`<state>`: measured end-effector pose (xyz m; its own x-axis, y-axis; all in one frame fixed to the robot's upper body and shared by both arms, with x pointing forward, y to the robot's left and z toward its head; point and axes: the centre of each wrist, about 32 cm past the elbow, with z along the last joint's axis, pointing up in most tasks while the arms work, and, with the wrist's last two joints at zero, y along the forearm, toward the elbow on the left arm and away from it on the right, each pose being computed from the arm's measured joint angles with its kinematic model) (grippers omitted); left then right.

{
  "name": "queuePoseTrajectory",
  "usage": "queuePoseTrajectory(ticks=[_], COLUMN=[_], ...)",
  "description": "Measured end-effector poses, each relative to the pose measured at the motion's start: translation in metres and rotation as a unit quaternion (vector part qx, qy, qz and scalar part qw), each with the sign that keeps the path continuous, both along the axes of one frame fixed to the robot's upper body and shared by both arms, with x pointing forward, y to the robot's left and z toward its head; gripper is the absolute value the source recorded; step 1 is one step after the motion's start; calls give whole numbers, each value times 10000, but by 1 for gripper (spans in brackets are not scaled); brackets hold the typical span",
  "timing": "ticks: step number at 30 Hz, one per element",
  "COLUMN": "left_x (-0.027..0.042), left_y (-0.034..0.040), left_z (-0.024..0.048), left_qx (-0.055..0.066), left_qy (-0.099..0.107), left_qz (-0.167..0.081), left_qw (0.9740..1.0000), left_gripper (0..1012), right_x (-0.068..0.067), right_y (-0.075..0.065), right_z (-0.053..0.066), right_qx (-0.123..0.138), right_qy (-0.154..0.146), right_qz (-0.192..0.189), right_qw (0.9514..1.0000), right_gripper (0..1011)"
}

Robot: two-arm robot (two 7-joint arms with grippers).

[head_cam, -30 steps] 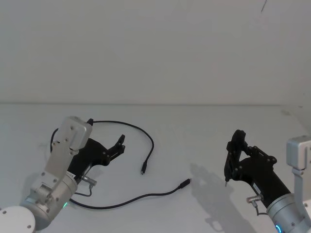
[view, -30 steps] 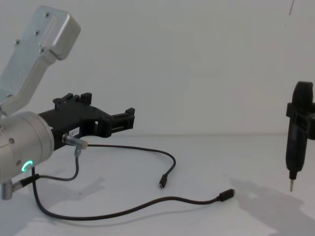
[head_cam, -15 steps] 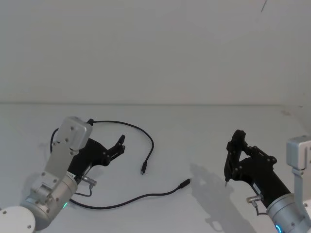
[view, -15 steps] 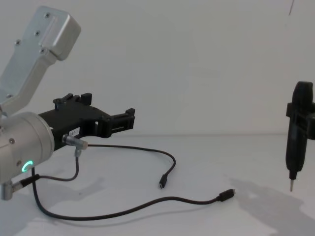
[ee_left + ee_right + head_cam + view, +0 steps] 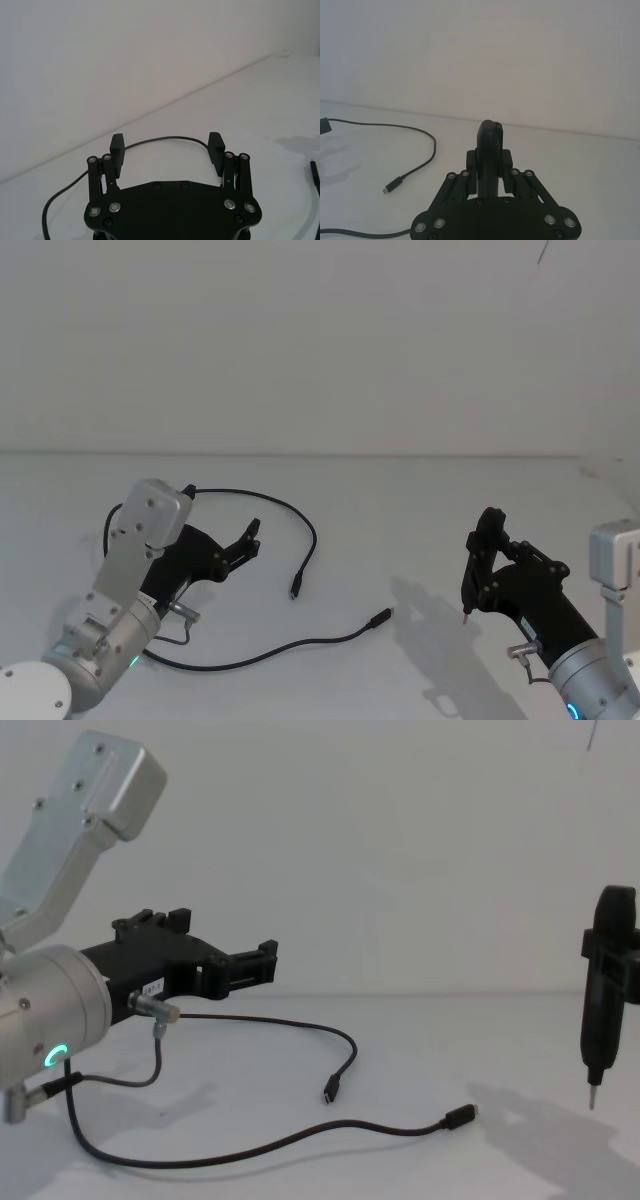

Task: Pick up the data cable with the one hand.

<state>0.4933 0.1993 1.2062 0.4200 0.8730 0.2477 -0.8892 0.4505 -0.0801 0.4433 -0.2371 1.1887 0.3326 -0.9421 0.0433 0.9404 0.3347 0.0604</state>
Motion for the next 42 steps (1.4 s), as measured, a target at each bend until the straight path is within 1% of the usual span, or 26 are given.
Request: queuePoseTrajectory(ticks=[8, 11, 12, 14, 15, 17, 18, 19, 20, 23, 24, 25, 27, 28, 29, 30, 31, 32, 33, 34, 35, 37, 38, 39, 40, 42], left_x=[22, 29, 31, 33, 36, 39, 42, 44, 48, 55, 63, 66, 73, 84, 89, 94, 100, 116, 123, 138, 138, 180, 191, 203, 224, 244], left_y=[58, 96, 116, 136, 158, 184, 211, 219, 247, 281, 309, 318, 338, 358, 367, 373, 379, 394, 399, 402, 402, 394, 390, 385, 374, 363], left_z=[68, 111, 133, 156, 180, 212, 244, 253, 289, 332, 369, 383, 412, 447, 462, 476, 490, 523, 538, 568, 568, 624, 634, 645, 665, 678], left_qx=[122, 195, 234, 275, 318, 367, 420, 435, 492, 566, 626, 648, 696, 761, 785, 810, 835, 898, 924, 978, 978, 1093, 1120, 1143, 1189, 1227], left_qy=[99, 175, 231, 281, 337, 386, 463, 502, 564, 700, 775, 840, 928, 1019, 1085, 1112, 1184, 1284, 1350, 1431, 1431, 1657, 1728, 1754, 1859, 1946], left_qz=[-321, -507, -606, -699, -799, -895, -1016, -1066, -1171, -1351, -1458, -1530, -1618, -1741, -1813, -1851, -1917, -2016, -2079, -2164, -2164, -2369, -2423, -2449, -2530, -2592], left_qw=[9994, 9984, 9976, 9968, 9957, 9946, 9929, 9921, 9903, 9867, 9843, 9825, 9800, 9765, 9743, 9730, 9707, 9669, 9644, 9608, 9608, 9511, 9481, 9467, 9420, 9380], left_gripper=[1001, 1001, 1001, 1001, 1001, 1001, 1001, 1001, 1001, 1001, 1001, 1001, 1001, 1001, 1001, 1001, 1001, 1001, 1001, 1001, 1001, 1001, 1001, 1001, 1001, 1001], right_x=[0, 0, 0, 0, 0, 0, 0, 0, 0, 0, 0, 0, 0, 0, 0, 0, 0, 0, 0, 0, 0, 0, 0, 0, 0, 0], right_y=[0, 0, 0, 0, 0, 0, 0, 0, 0, 0, 0, 0, 0, 0, 0, 0, 0, 0, 0, 0, 0, 0, 0, 0, 0, 0], right_z=[0, 0, 0, 0, 0, 0, 0, 0, 0, 0, 0, 0, 0, 0, 0, 0, 0, 0, 0, 0, 0, 0, 0, 0, 0, 0], right_qx=[0, 0, 0, 0, 0, 0, 0, 0, 0, 0, 0, 0, 0, 0, 0, 0, 0, 0, 0, 0, 0, 0, 0, 0, 0, 0], right_qy=[0, 0, 1, 1, 0, 1, 0, 0, 0, 0, 0, 0, 0, -1, 0, 1, 0, 0, 0, 1, 0, 1, 0, 0, 0, 0], right_qz=[1, 1, 0, 0, 0, 1, 0, 0, 0, 1, 0, 0, 0, 0, 1, 0, 0, 0, 1, 0, 0, 0, 0, 0, 0, 0], right_qw=[10000, 10000, 10000, 10000, 10000, 10000, 10000, 10000, 10000, 10000, 10000, 10000, 10000, 10000, 10000, 10000, 10000, 10000, 10000, 10000, 10000, 10000, 10000, 10000, 10000, 10000], right_gripper=[279, 279, 279, 279, 279, 279, 279, 279, 279, 279, 279, 279, 279, 279, 279, 279, 279, 279, 279, 279, 279, 279, 279, 279, 279, 279])
